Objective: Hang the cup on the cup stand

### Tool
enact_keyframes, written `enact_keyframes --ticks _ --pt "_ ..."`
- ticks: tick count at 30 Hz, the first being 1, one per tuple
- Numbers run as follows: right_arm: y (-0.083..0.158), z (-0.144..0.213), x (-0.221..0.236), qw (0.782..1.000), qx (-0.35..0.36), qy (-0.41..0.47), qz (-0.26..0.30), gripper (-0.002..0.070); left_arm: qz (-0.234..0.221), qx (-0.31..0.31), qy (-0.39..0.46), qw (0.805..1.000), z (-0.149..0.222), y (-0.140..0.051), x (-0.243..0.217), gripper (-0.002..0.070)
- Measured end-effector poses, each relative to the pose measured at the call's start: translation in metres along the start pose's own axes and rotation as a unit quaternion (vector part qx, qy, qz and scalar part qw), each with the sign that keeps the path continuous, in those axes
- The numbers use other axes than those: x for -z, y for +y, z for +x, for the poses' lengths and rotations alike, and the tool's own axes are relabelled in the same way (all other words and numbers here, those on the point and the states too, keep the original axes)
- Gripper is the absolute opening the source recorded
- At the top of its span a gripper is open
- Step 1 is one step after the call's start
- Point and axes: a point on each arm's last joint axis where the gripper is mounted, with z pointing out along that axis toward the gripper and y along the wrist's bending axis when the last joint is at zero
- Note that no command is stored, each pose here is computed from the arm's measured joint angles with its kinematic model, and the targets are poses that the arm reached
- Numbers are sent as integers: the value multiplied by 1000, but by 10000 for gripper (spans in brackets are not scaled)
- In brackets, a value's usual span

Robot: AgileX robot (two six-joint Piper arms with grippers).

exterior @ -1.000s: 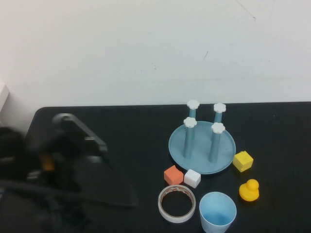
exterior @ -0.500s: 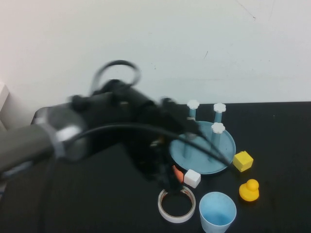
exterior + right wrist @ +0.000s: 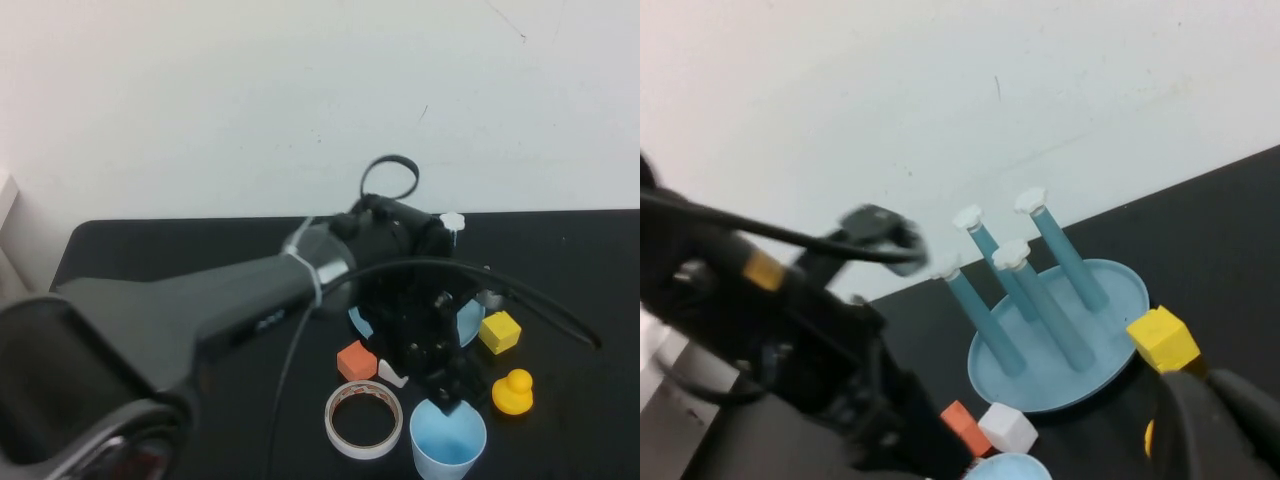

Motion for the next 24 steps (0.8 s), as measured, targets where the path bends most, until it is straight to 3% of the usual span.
enact_keyframes --ticks 4,10,13,17,20,24 --pt "0 0 0 1000 11 2 -1 -1 5 26 16 1000 -3 2 -27 534" --pt "0 1 0 1000 22 5 -1 -1 3 34 41 999 2 7 -66 489" --pt "0 1 0 1000 25 6 -2 -1 2 36 55 998 6 9 -82 384" --pt "0 1 0 1000 26 7 -2 -1 -6 29 61 998 8 12 -86 122" --pt "0 1 0 1000 26 7 -2 -1 -9 22 62 998 8 12 -85 42" --pt "0 2 0 1000 29 9 -2 -1 -10 6 47 999 4 11 -71 15"
